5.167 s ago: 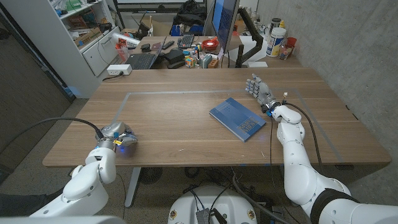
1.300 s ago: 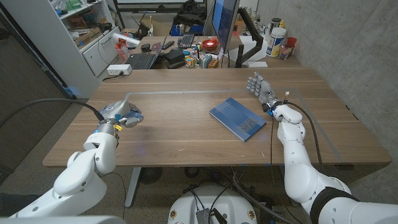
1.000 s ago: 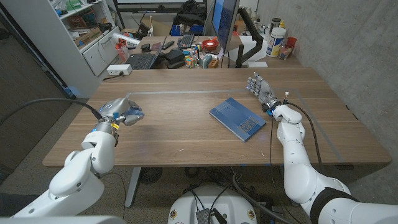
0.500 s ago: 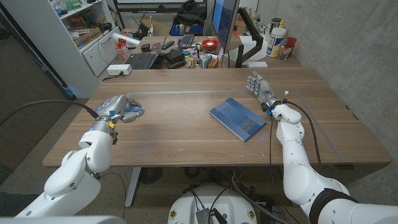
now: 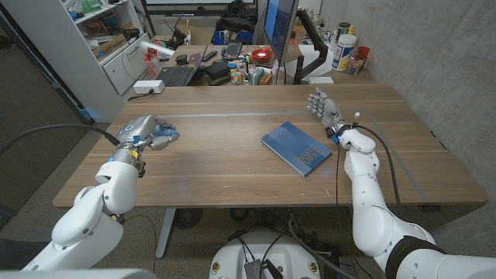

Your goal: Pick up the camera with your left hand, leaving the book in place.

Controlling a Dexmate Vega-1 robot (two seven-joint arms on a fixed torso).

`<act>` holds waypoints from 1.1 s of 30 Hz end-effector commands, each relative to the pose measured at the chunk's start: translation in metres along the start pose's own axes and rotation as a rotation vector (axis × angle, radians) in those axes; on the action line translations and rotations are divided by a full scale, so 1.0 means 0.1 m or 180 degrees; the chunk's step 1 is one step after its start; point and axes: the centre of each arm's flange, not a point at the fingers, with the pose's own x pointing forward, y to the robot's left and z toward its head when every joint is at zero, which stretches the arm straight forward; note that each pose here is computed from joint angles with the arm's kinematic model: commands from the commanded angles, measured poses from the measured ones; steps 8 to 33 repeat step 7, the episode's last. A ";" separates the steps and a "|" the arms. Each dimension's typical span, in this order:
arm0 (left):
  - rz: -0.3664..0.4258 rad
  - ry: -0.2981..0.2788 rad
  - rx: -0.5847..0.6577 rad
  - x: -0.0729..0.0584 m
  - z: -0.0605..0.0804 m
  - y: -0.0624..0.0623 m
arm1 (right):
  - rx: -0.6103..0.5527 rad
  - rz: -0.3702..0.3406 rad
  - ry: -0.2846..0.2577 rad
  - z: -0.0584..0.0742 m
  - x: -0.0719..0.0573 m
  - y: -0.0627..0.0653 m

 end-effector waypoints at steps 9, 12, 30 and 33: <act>0.0048 -0.0010 -0.0054 0.00 -0.02 0.00 | -0.0016 0.0007 -0.0010 0.03 0.00 0.00; 0.0048 -0.0010 -0.0054 0.00 -0.02 0.00 | -0.0016 0.0007 -0.0010 0.03 0.00 0.00; 0.0048 -0.0010 -0.0054 0.00 -0.02 0.00 | -0.0016 0.0007 -0.0010 0.03 0.00 0.00; 0.0048 -0.0010 -0.0054 0.00 -0.02 0.00 | -0.0016 0.0007 -0.0010 0.03 0.00 0.00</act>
